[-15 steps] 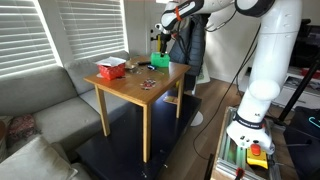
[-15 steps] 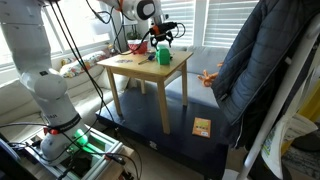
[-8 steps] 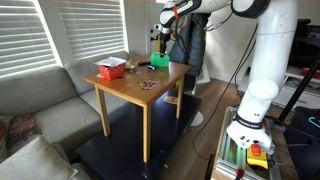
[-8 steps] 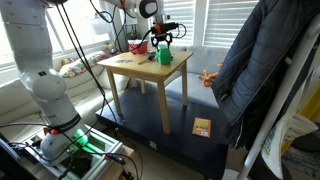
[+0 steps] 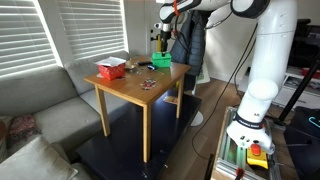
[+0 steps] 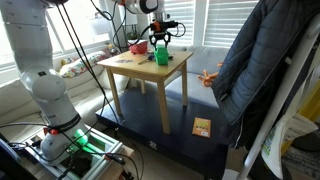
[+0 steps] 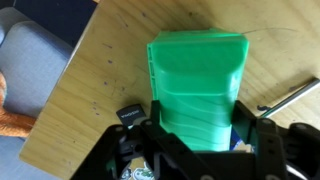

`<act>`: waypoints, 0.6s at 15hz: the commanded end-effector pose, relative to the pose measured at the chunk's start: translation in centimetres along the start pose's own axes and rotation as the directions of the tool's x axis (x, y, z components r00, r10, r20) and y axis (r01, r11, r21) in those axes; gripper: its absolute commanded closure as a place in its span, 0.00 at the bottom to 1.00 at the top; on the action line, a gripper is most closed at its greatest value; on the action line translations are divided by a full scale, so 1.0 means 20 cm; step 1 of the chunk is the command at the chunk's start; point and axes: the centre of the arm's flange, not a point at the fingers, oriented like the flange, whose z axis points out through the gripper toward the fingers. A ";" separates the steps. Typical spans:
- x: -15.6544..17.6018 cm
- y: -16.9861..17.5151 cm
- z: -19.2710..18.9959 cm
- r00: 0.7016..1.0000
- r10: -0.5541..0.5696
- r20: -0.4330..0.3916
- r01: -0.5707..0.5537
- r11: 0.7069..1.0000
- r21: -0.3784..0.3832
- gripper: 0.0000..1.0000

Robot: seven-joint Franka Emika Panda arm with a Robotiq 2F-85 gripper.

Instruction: Open the green container.

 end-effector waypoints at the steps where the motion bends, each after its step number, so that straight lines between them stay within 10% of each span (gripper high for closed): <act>1: 0.00 0.09 -0.04 1.000 0.014 0.000 -0.014 0.991 0.134 0.45; 9: -0.16 0.27 -0.01 0.995 0.063 -0.079 -0.018 0.885 0.465 0.44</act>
